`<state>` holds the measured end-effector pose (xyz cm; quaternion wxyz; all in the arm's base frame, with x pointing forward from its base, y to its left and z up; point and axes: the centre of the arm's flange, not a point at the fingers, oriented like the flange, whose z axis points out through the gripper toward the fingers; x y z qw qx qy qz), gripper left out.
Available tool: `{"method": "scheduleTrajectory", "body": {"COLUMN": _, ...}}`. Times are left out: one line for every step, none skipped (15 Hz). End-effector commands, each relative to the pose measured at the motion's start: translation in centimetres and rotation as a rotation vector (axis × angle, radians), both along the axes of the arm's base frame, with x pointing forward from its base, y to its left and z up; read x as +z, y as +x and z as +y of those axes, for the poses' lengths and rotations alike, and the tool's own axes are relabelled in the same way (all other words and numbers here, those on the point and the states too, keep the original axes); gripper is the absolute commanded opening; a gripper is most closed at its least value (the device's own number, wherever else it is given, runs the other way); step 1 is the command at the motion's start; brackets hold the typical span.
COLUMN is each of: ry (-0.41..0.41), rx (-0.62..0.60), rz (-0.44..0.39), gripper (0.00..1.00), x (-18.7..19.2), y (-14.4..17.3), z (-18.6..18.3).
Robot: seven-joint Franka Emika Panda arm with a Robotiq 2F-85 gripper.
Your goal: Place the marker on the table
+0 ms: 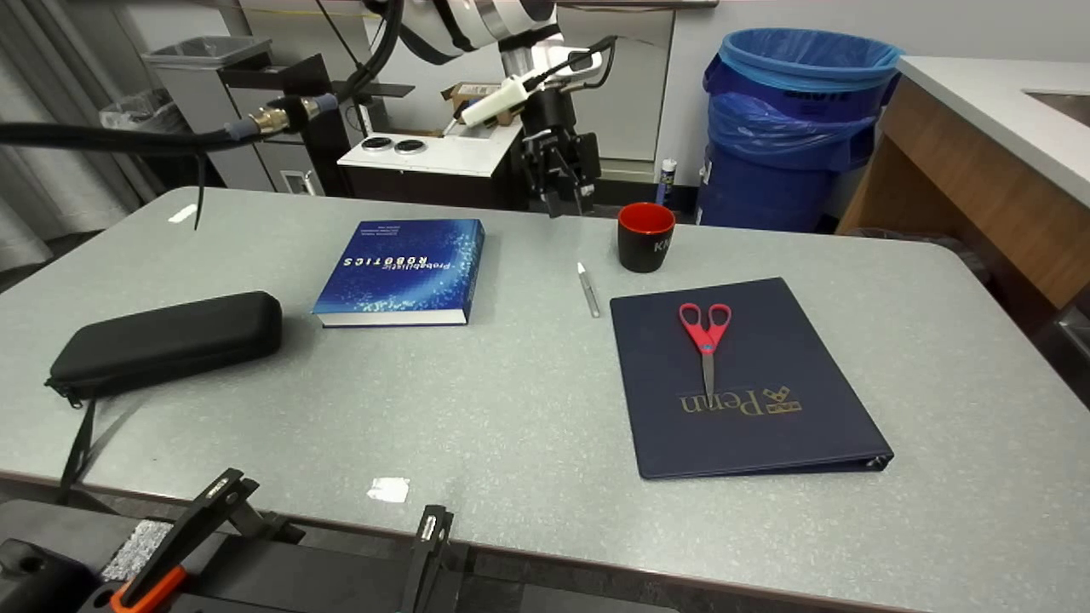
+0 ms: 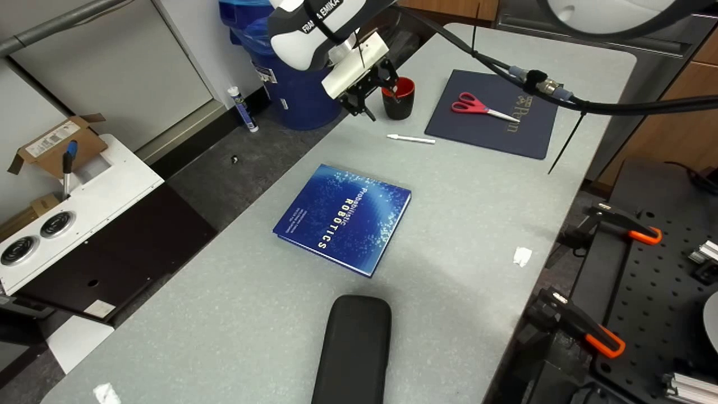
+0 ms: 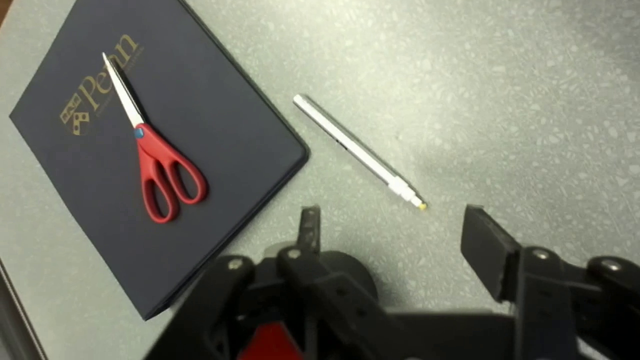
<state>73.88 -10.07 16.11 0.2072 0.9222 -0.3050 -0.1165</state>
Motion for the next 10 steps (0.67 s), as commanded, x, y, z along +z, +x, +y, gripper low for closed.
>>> {"method": "scheduleTrajectory", "body": {"ry": -0.006, "rx": -0.050, "rz": -0.057, "gripper": 1.00, "x": 0.0, "y": 2.2, "z": -0.3}}
{"method": "scheduleTrajectory", "body": {"ry": -0.009, "rx": -0.061, "rz": -0.058, "gripper": 1.00, "x": 0.1, "y": 2.3, "z": -0.2}}
{"method": "scheduleTrajectory", "body": {"ry": -0.009, "rx": -0.069, "rz": -0.060, "gripper": 1.00, "x": 0.2, "y": 2.3, "z": -0.2}}
{"method": "scheduleTrajectory", "body": {"ry": -0.007, "rx": -0.074, "rz": -0.052, "gripper": 1.00, "x": 0.4, "y": 2.4, "z": -0.3}}
{"method": "scheduleTrajectory", "body": {"ry": -0.007, "rx": -0.070, "rz": -0.034, "gripper": 1.00, "x": 0.5, "y": 2.2, "z": -0.3}}
{"method": "scheduleTrajectory", "body": {"ry": -0.016, "rx": -0.040, "rz": -0.033, "gripper": 1.00, "x": 0.5, "y": 0.6, "z": 0.1}}
{"method": "scheduleTrajectory", "body": {"ry": -0.016, "rx": -0.040, "rz": -0.031, "gripper": 1.00, "x": 0.4, "y": 0.5, "z": 0.1}}
{"method": "scheduleTrajectory", "body": {"ry": -0.016, "rx": -0.040, "rz": -0.029, "gripper": 1.00, "x": 0.3, "y": 0.5, "z": 0.1}}
{"method": "scheduleTrajectory", "body": {"ry": -0.016, "rx": -0.040, "rz": -0.028, "gripper": 1.00, "x": 0.2, "y": 0.5, "z": 0.1}}
{"method": "scheduleTrajectory", "body": {"ry": -0.016, "rx": -0.039, "rz": -0.028, "gripper": 1.00, "x": 0.2, "y": 0.5, "z": 0.2}}
